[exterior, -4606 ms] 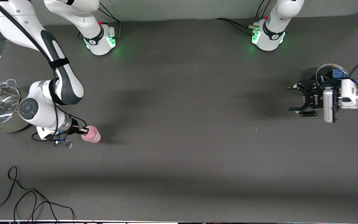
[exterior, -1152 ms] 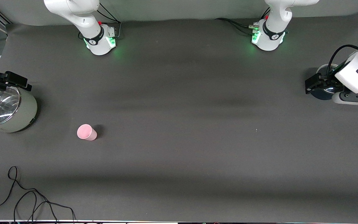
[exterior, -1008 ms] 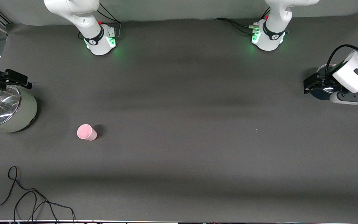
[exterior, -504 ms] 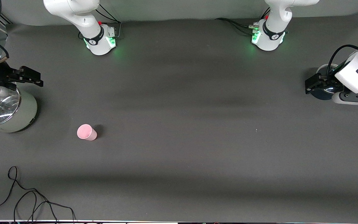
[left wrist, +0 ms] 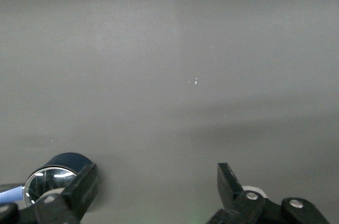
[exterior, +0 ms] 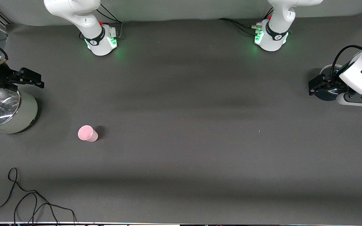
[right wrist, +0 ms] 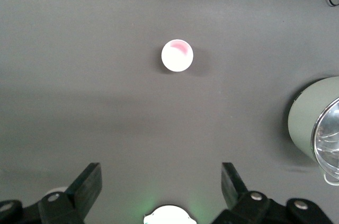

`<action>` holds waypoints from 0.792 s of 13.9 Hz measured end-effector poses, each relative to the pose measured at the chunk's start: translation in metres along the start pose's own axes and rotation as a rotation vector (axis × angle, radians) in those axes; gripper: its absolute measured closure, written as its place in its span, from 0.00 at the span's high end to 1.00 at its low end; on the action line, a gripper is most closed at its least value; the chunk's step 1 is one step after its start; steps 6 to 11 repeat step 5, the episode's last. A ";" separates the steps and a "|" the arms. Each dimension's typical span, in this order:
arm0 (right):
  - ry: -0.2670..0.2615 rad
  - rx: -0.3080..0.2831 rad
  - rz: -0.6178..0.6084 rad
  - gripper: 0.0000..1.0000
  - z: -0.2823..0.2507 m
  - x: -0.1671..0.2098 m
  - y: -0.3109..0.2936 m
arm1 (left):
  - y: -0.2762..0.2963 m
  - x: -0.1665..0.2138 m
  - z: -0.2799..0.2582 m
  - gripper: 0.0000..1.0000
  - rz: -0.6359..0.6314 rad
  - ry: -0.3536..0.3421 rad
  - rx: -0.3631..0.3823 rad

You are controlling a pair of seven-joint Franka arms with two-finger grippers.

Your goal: Transfer pink cup from left to right arm

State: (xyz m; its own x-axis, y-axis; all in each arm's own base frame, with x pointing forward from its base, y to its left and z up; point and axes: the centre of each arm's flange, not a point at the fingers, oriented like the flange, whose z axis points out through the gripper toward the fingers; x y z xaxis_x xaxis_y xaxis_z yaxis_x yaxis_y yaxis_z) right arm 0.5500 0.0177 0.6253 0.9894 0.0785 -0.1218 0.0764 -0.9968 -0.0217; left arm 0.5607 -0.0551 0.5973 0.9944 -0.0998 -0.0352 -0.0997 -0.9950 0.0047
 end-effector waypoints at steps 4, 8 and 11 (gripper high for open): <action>0.000 -0.001 -0.004 1.00 0.000 0.000 -0.003 | 0.000 0.000 0.000 0.99 -0.001 0.000 0.000; 0.000 -0.001 -0.003 1.00 0.000 0.000 -0.003 | -0.001 0.000 0.000 1.00 -0.001 0.000 0.000; 0.000 -0.001 -0.003 1.00 0.000 0.000 -0.003 | -0.001 0.000 0.000 1.00 -0.001 0.000 0.000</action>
